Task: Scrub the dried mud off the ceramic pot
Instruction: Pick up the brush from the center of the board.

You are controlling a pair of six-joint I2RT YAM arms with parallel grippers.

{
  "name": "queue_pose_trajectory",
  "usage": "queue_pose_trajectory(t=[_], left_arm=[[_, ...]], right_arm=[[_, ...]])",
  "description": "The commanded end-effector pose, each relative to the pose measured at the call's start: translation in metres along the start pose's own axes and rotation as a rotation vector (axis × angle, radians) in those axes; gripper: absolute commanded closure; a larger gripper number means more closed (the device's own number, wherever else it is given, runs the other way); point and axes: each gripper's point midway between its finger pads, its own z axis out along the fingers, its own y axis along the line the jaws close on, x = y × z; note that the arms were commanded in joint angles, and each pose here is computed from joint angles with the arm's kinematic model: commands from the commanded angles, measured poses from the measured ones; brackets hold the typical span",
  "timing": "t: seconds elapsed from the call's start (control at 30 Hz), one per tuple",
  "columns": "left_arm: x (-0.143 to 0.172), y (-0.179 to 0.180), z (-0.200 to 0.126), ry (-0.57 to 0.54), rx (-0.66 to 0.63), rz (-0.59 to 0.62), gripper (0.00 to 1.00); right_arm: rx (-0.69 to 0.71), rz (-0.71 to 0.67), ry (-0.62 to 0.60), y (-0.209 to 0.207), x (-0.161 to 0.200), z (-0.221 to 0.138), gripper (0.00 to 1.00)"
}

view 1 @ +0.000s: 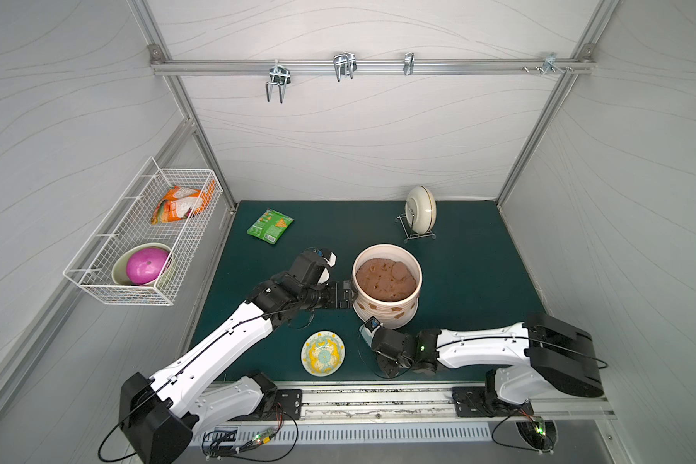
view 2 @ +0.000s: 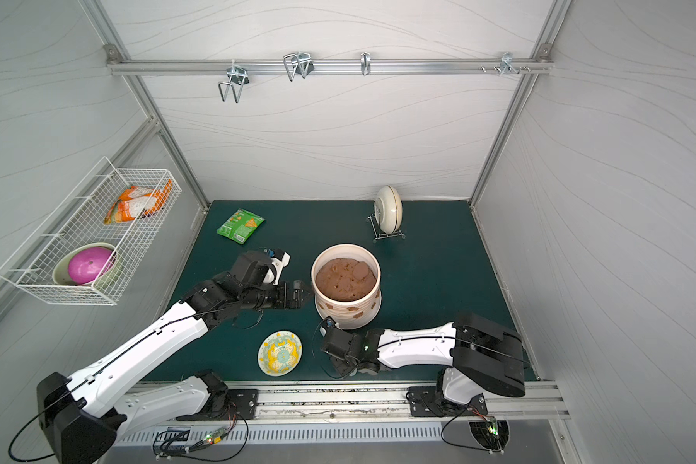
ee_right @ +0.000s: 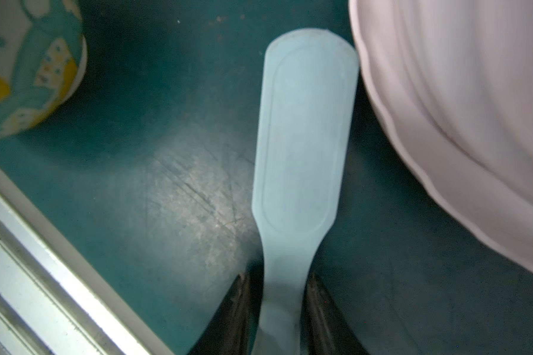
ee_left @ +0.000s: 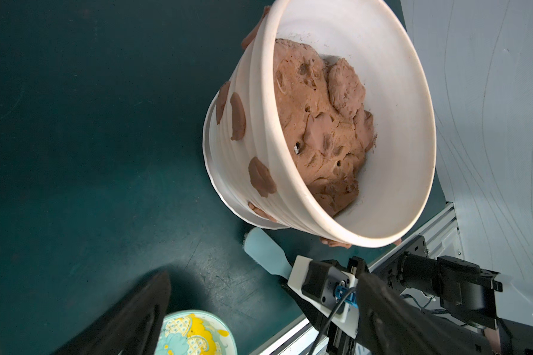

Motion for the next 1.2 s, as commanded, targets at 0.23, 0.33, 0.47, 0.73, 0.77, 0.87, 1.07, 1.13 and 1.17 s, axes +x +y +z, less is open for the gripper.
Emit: queue_pose_trajectory(t=[0.23,0.33,0.47,0.73,0.77,0.87,1.07,1.13,1.17], left_arm=[[-0.006,-0.003,-0.006,-0.025,0.000,0.021,0.00],[-0.005,-0.002,-0.008,-0.027,-0.004,0.017,0.00],[-0.007,-0.003,-0.016,-0.054,0.004,0.000,0.00],[-0.005,-0.026,-0.029,-0.053,0.133,-0.052,0.01],[-0.005,-0.031,-0.030,-0.047,0.158,-0.056,0.02],[-0.005,-0.044,-0.034,-0.039,0.228,-0.087,0.04],[-0.010,-0.063,-0.037,-0.040,0.355,-0.209,0.12],[-0.011,-0.065,-0.038,-0.046,0.373,-0.240,0.16],[-0.011,-0.065,-0.039,-0.049,0.380,-0.255,0.18]], right_arm=[[0.009,-0.046,0.030,0.005,0.003,0.004,0.87],[0.005,-0.075,-0.003,0.010,-0.003,-0.003,0.88],[-0.007,-0.119,-0.083,0.018,-0.023,-0.024,0.90],[-0.076,-0.185,-0.293,0.029,-0.067,-0.095,0.92],[-0.068,-0.198,-0.314,0.027,-0.072,-0.103,0.92],[-0.053,-0.229,-0.357,0.021,-0.087,-0.122,0.93],[-0.046,-0.267,-0.439,0.012,-0.113,-0.149,0.93],[-0.060,-0.264,-0.458,0.010,-0.120,-0.156,0.93],[-0.061,-0.263,-0.462,0.008,-0.122,-0.158,0.93]])
